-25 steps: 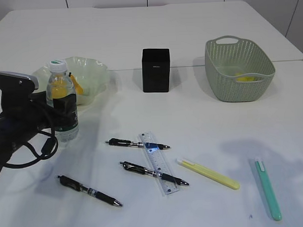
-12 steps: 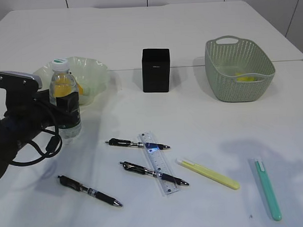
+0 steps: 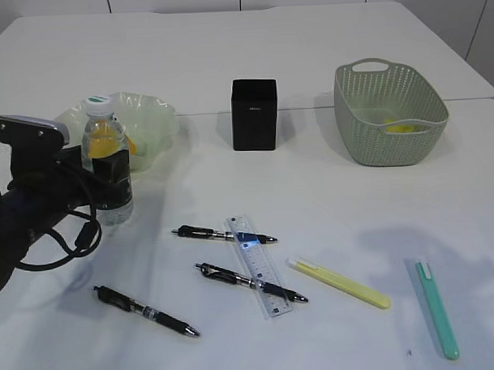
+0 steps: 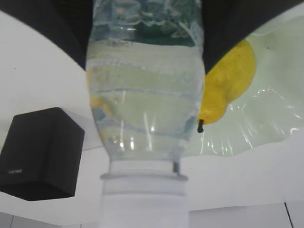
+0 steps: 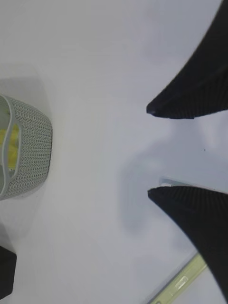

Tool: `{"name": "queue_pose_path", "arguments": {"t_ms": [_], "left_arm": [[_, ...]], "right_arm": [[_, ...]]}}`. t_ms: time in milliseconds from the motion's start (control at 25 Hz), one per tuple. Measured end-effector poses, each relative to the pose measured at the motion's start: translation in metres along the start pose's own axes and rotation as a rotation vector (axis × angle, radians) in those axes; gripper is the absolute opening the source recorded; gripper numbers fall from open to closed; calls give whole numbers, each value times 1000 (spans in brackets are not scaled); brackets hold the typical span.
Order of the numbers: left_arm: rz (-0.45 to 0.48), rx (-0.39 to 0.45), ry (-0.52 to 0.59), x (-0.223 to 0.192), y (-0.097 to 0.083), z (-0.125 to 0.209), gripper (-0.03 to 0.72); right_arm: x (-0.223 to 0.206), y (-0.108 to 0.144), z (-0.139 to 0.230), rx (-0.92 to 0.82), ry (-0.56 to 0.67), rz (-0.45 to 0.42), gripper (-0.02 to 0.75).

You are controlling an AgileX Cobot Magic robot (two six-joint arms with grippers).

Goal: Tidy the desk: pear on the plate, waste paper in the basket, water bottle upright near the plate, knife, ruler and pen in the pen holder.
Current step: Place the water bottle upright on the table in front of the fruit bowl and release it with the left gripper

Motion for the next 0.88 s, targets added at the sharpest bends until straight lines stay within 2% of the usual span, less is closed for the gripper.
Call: {"name": "queue_pose_path", "arguments": {"t_ms": [240, 880], "left_arm": [[83, -42, 19, -1, -10, 3, 386], [95, -48, 10, -9, -12, -1, 386]], "right_arm": [[0, 0, 0, 0, 0, 0, 350], [0, 0, 0, 0, 0, 0, 350]]}}
Point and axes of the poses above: a point on each arm's last joint axis where the gripper is mounted, x pointing back along that axis away from the gripper, y along the wrist's bending axis when the last joint is at zero, z = x × y, the point moved 3 cm from there along -x, pointing out along that axis toward the gripper, and after that the axes turned 13 degrees about x, right-handed, at the moved point
